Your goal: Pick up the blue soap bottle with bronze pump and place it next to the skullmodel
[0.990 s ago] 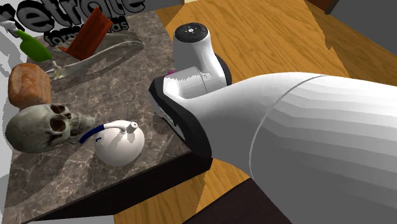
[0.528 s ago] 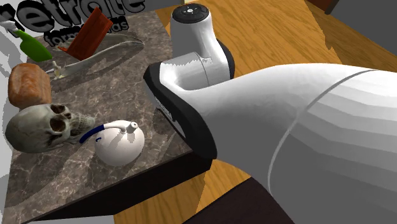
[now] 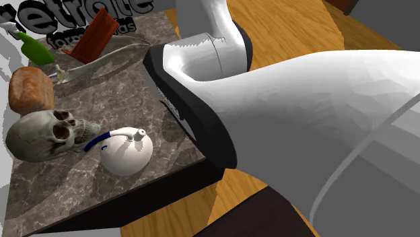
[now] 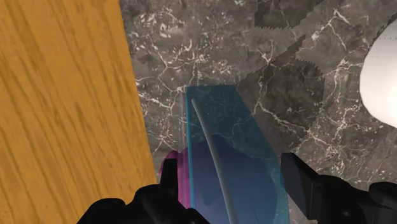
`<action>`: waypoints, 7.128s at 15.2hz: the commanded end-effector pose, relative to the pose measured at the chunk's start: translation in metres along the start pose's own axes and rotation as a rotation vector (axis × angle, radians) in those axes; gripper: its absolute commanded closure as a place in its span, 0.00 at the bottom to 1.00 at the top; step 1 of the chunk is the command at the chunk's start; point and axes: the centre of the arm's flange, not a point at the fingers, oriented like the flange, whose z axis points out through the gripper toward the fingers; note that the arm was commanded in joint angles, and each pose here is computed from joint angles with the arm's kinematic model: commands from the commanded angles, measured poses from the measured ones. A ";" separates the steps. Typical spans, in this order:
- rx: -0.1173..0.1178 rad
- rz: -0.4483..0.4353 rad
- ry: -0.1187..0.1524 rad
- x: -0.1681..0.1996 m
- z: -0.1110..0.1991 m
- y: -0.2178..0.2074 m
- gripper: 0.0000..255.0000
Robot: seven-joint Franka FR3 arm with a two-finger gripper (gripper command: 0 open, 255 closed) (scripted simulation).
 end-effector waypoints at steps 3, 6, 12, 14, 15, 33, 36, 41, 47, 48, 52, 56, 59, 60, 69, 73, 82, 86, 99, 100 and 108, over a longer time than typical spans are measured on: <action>0.000 0.000 0.000 0.003 -0.021 0.000 1.00; 0.000 0.000 0.000 0.005 -0.036 0.001 1.00; 0.000 0.000 0.000 0.011 -0.068 0.002 1.00; 0.000 0.000 0.000 0.013 -0.078 0.003 1.00; 0.000 0.000 0.000 0.014 -0.083 0.003 1.00; 0.000 0.000 0.000 0.030 -0.177 0.006 1.00; 0.000 0.000 0.000 0.026 -0.181 -0.019 1.00; 0.000 0.000 0.000 0.013 -0.181 -0.084 1.00; 0.000 0.000 0.000 -0.002 -0.182 -0.162 1.00; 0.000 0.000 0.000 -0.005 -0.182 -0.175 1.00; 0.000 0.000 0.000 -0.015 -0.183 -0.227 1.00; 0.000 0.000 0.000 -0.025 -0.183 -0.278 1.00; 0.000 0.000 0.000 -0.033 -0.183 -0.317 1.00; 0.000 0.000 0.000 -0.035 -0.184 -0.330 1.00; 0.000 0.000 0.000 -0.058 -0.185 -0.447 1.00; 0.000 0.000 0.000 -0.066 -0.180 -0.484 1.00; 0.000 0.000 0.000 -0.075 -0.133 -0.486 1.00; 0.000 0.000 0.000 -0.078 -0.112 -0.486 1.00; 0.000 0.000 0.000 -0.090 -0.045 -0.489 1.00; 0.000 0.000 0.000 -0.091 -0.039 -0.489 1.00; 0.000 0.000 0.000 -0.098 0.002 -0.491 1.00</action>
